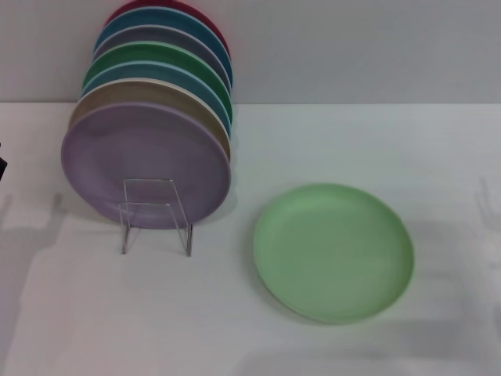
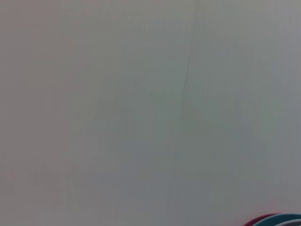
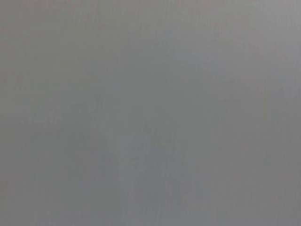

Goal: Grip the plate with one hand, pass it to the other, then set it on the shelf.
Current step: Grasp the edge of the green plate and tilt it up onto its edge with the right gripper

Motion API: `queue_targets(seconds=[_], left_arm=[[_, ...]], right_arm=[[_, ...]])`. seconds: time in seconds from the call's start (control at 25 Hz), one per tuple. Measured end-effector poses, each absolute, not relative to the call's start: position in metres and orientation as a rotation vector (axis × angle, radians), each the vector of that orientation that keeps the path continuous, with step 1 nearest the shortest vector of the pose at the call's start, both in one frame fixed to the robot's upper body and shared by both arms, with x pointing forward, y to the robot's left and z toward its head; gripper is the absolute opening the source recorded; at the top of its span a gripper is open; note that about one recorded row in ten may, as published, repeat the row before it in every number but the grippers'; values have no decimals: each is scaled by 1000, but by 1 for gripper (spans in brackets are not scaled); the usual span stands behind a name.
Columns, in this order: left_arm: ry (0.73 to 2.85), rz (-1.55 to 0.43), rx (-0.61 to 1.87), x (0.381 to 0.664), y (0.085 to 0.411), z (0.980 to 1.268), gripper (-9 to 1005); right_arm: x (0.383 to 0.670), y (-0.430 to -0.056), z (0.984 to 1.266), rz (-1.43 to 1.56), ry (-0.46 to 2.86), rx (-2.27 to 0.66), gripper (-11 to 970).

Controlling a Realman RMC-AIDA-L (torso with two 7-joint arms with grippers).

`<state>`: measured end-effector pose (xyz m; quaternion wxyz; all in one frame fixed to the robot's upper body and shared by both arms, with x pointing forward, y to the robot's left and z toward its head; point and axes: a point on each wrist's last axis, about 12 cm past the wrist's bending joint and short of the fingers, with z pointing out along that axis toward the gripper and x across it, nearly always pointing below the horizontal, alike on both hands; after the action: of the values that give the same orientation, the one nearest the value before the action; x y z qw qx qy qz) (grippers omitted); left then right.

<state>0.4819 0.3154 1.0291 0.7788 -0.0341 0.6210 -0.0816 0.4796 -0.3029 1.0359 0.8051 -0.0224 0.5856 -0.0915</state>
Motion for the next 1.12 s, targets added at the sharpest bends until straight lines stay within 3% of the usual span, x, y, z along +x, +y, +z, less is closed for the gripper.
queue_targets(seconds=[0.8,1.12], left_arm=[[1338,-181,-75,483,314,1030,813],[1342,-175,-74,482,316,1029,813]], right_arm=[[480,-299,1036,-220,1248,-90,683],[485,-278,1041,-354,1222,-201,682]])
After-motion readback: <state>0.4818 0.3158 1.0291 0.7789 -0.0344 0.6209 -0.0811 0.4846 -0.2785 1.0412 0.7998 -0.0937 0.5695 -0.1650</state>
